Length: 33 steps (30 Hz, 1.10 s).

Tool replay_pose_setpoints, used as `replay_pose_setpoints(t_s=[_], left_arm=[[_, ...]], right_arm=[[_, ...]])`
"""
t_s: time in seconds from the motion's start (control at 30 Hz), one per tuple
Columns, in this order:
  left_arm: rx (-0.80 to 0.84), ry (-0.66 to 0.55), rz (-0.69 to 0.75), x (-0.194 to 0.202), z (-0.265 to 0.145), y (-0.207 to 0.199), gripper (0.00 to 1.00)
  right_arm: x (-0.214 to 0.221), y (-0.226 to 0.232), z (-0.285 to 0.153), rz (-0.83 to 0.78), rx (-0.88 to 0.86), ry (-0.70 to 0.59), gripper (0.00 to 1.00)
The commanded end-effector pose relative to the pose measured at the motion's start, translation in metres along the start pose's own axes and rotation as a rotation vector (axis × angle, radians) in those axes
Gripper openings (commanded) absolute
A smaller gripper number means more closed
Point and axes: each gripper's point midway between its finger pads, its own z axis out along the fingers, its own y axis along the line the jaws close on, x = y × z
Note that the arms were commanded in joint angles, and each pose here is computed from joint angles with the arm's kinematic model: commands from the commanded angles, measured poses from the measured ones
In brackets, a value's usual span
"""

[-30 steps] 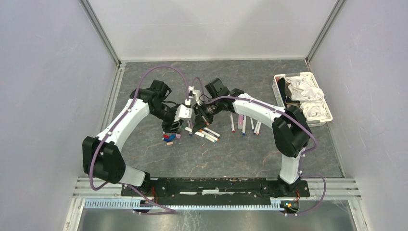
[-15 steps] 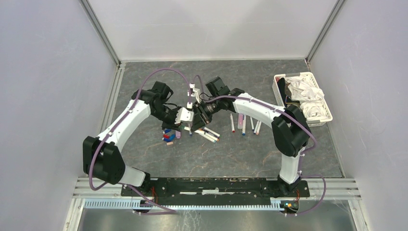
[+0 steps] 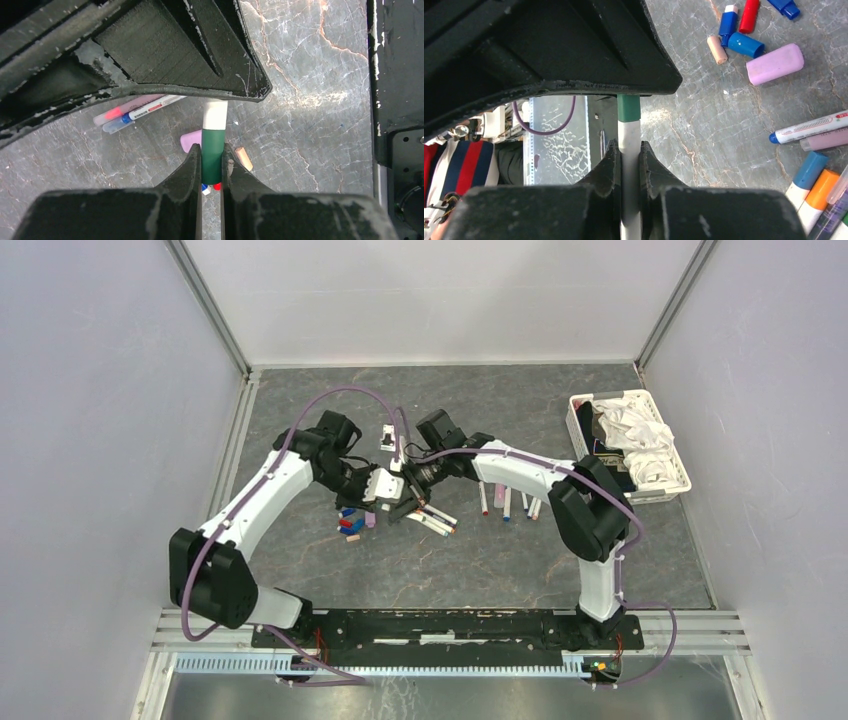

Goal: Open the pen caps

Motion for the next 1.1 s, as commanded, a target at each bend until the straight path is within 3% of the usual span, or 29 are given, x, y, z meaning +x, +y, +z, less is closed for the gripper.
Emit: replay_pose_setpoints(t_s=[0.0, 0.17, 0.37, 0.63, 0.83, 0.93, 1.07], left_arm=[[-0.079, 0.152, 0.065, 0.035, -0.014, 0.014, 0.02], [-0.148, 0.209, -0.007, 0.088, -0.043, 0.035, 0.02], [-0.2, 0.215, -0.01, 0.103, -0.038, 0.043, 0.02], [-0.272, 0.114, -0.274, 0.116, -0.004, 0.074, 0.03], [-0.244, 0.157, -0.385, 0.14, 0.024, 0.069, 0.2], [-0.211, 0.163, -0.407, 0.144, 0.034, 0.061, 0.3], [-0.191, 0.146, -0.42, 0.142, 0.04, 0.057, 0.35]], right_arm=[[0.024, -0.011, -0.013, 0.01, 0.099, 0.03, 0.0], [0.062, -0.021, -0.031, 0.053, 0.159, 0.033, 0.0], [0.06, -0.035, -0.061, 0.087, 0.242, -0.039, 0.0], [0.061, -0.129, -0.18, 0.323, 0.9, -0.258, 0.0], [0.083, -0.158, -0.237, 0.401, 1.23, -0.308, 0.0], [0.091, -0.164, -0.247, 0.419, 1.304, -0.323, 0.0], [0.101, -0.172, -0.255, 0.435, 1.373, -0.304, 0.0]])
